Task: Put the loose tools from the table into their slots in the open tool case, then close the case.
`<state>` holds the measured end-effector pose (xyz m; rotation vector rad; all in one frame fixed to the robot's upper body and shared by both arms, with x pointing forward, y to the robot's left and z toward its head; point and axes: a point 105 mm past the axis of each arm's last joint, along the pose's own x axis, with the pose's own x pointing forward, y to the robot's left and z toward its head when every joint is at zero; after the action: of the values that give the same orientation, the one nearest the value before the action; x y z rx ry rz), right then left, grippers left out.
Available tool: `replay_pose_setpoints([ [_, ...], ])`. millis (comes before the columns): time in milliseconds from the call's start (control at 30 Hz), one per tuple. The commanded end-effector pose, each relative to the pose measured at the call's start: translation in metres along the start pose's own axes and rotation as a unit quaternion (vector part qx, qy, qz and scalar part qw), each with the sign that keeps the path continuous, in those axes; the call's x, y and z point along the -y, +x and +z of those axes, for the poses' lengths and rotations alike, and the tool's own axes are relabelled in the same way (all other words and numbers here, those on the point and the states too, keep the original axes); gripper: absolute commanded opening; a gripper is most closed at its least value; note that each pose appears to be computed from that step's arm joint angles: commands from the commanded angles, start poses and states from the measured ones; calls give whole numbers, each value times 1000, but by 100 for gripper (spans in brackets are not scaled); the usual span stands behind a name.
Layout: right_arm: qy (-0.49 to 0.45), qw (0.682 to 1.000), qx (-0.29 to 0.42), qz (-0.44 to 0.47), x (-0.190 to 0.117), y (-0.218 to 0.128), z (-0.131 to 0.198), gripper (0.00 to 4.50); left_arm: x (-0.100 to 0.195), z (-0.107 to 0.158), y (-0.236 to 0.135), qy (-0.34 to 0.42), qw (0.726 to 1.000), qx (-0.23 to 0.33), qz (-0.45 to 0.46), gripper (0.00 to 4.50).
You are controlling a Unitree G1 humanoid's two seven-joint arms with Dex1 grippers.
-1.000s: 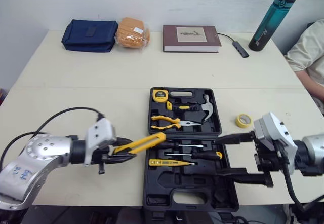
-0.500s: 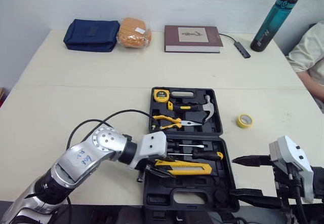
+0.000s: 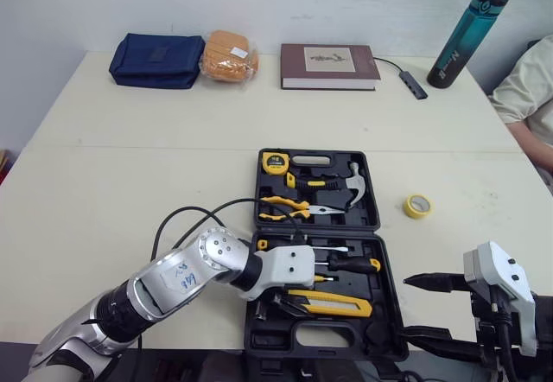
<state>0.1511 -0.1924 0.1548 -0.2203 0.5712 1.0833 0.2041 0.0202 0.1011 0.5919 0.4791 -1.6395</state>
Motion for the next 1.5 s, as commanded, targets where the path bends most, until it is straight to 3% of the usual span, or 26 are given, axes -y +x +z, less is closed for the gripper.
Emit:
replay_pose_setpoints([
  [33, -13, 1000, 3, -8, -2, -3, 2, 450, 10, 2, 8, -9, 1000, 1, -11, 135],
  [133, -11, 1000, 2, -9, -1, -3, 1, 450, 12, 2, 10, -11, 1000, 0, -16, 135],
  [200, -10, 1000, 1, -10, -1, -4, 0, 450, 13, 5, 9, -7, 1000, 8, -19, 240],
  [367, -10, 1000, 1, -12, 0, -4, -1, 450, 13, 28, 3, 12, 998, 65, -22, 447],
  [567, -9, 1000, 2, -16, 0, -5, -1, 450, 12, 34, -17, 77, 988, 132, -23, 447],
  [667, -8, 1000, 5, -18, 1, -5, -1, 450, 9, 31, -12, 94, 980, 171, -30, 372],
  [767, -9, 1000, 9, -20, 2, -3, 0, 450, 5, 30, -6, 84, 976, 197, -32, 261],
  [800, -10, 1000, 9, -20, 2, -2, 0, 450, 3, 30, -4, 81, 976, 202, -31, 196],
  [833, -10, 1000, 10, -19, 2, -1, 0, 450, 2, 29, -3, 80, 975, 204, -31, 183],
  [967, -13, 1000, 11, -17, 2, 2, 0, 450, 3, 21, 2, 76, 976, 197, -41, 13],
  [1500, -8, 1000, 14, -17, 2, 4, -1, 450, 4, -40, 25, 45, 997, 37, -57, 6],
])
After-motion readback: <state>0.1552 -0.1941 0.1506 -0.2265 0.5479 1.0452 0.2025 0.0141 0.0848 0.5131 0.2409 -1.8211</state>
